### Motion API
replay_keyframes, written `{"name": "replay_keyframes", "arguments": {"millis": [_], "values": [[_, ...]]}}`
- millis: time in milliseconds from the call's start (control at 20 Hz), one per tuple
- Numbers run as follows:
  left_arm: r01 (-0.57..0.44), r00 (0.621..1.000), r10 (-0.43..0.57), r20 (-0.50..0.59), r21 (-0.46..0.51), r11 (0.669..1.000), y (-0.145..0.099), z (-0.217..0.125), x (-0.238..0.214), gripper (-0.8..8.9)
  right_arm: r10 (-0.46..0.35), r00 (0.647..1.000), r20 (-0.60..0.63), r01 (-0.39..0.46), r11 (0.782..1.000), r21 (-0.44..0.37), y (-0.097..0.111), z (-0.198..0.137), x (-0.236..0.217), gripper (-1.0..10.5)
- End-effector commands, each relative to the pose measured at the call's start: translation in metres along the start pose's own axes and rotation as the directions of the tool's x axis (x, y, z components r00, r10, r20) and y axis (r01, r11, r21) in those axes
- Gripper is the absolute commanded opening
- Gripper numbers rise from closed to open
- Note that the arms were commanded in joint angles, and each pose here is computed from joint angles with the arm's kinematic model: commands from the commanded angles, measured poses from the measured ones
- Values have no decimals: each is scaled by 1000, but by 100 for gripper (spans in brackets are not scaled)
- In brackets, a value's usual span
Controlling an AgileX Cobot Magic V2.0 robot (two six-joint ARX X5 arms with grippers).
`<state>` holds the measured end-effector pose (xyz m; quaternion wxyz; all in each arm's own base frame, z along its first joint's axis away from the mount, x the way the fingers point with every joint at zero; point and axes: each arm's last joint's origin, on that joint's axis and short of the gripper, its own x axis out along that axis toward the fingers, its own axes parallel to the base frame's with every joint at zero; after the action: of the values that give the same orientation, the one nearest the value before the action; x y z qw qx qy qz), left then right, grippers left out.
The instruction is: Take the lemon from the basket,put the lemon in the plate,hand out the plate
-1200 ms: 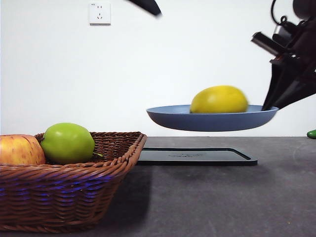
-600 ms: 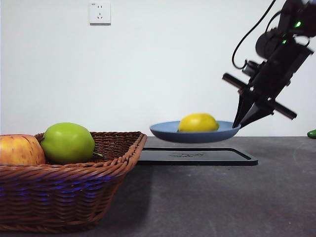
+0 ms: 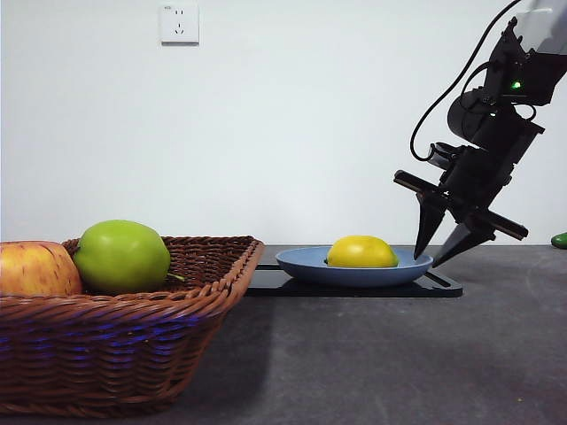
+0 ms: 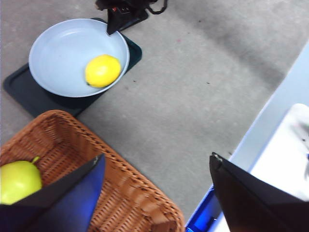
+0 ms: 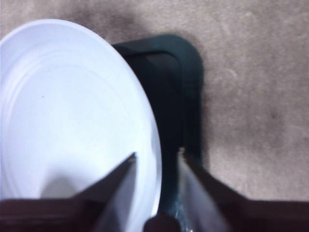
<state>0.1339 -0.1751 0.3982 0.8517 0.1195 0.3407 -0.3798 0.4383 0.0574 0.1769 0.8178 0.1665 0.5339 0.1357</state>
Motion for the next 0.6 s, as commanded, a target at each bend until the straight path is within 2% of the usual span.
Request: {"name": "replay_keyframes", "arguments": {"millis": [50,250,350,450,600], "values": [[-38,999,38,16,27,999,-2,4,0,375,3,1000,14,-3,999,-32,4,5,-3,222],[-159,987,158,30,57,986,2,5,-1,352,16,999,41,-12,995,-101,22,5,-50,218],[-230,973,227,43,97,968,4,6,-1,260,20,998,53,-13,990,-141,36,-1,-86,208],[-322,947,317,59,135,937,7,6,-2,154,21,998,54,-12,986,-168,48,-12,-125,147],[-351,936,343,72,167,921,11,8,-2,12,18,999,41,-8,973,-229,66,-37,-179,41]]}}
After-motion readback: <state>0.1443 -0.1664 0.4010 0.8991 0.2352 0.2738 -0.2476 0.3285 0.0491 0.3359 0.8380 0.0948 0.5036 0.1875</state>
